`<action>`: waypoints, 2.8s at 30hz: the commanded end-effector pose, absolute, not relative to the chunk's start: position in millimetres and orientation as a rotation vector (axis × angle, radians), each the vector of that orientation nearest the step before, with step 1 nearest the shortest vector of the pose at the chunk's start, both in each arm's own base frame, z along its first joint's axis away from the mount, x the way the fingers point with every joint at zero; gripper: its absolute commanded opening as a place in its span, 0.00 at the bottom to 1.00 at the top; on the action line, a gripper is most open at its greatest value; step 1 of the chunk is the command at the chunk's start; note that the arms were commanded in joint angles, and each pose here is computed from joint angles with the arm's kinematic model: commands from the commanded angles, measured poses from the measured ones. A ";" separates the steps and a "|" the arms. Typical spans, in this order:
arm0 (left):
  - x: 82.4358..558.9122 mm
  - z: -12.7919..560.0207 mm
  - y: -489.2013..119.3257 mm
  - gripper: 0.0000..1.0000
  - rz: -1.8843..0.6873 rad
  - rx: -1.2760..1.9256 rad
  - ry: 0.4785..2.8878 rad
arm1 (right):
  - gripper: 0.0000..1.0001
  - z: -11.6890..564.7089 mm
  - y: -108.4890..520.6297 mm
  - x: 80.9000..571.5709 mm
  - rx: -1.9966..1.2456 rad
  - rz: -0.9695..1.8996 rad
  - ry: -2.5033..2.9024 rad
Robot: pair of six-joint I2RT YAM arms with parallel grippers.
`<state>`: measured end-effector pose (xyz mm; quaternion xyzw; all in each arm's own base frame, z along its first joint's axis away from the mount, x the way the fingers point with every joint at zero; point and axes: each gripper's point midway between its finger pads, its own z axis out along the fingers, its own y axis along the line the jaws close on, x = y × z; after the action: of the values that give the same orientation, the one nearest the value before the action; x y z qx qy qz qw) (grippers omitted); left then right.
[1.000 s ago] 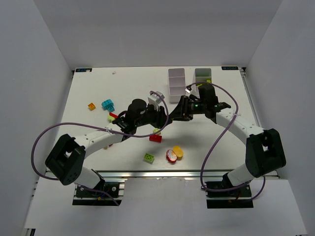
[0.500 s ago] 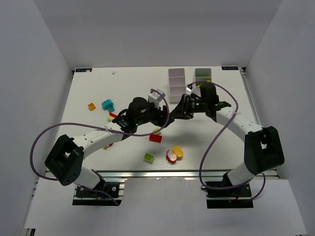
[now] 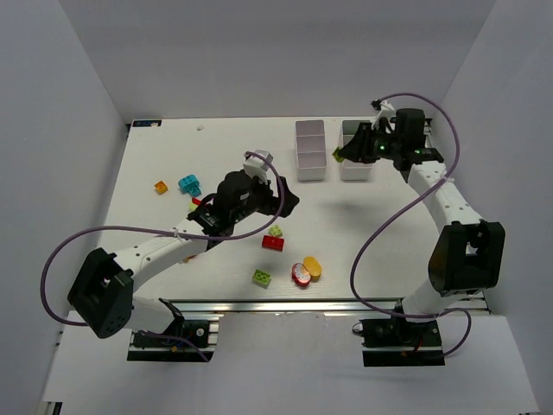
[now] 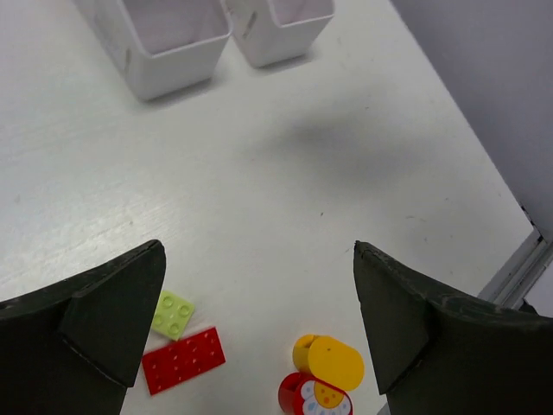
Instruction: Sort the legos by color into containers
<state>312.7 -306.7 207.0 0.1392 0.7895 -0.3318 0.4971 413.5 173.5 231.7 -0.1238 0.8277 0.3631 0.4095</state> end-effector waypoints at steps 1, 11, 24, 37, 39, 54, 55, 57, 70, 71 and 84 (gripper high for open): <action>314.8 186.5 -282.3 0.98 -0.724 0.171 2.033 | 0.00 243.9 131.8 454.0 -0.501 0.519 1.964; 309.2 168.3 -252.1 0.98 -0.686 0.041 2.119 | 0.00 234.2 99.8 515.9 -0.558 0.213 1.883; 297.8 159.0 -226.9 0.98 -0.636 -0.035 2.144 | 0.11 201.8 98.6 559.8 -0.542 0.180 1.919; 297.4 170.5 -210.2 0.98 -0.592 -0.080 2.124 | 0.38 180.4 97.1 575.4 -0.546 0.166 1.940; 297.6 175.8 -207.5 0.98 -0.596 -0.093 2.109 | 0.49 180.5 96.5 578.0 -0.544 0.159 1.935; 292.8 192.7 -162.6 0.98 -0.529 -0.330 2.045 | 0.90 239.9 149.7 456.9 -1.167 0.465 1.539; 292.2 194.1 -159.7 0.98 -0.529 -0.342 2.040 | 0.89 246.1 166.0 428.4 -1.265 0.583 1.418; 292.1 198.9 -150.7 0.98 -0.526 -0.375 2.024 | 0.89 242.1 176.1 373.1 -1.399 0.702 1.317; 277.8 150.8 -127.5 0.71 -0.483 -0.453 2.203 | 0.87 155.2 209.9 191.6 -1.935 0.838 1.068; 274.9 145.1 -130.4 0.63 -0.498 -0.444 2.227 | 0.86 152.4 209.4 186.0 -1.950 0.839 1.069; 256.1 122.8 -144.7 0.79 -0.608 -0.375 2.289 | 0.89 94.8 230.6 168.6 -2.019 0.804 1.243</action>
<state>257.5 -142.1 113.3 -0.1506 0.8979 -0.2168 0.3524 151.7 218.6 94.9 -0.7737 0.4565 0.3271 0.2934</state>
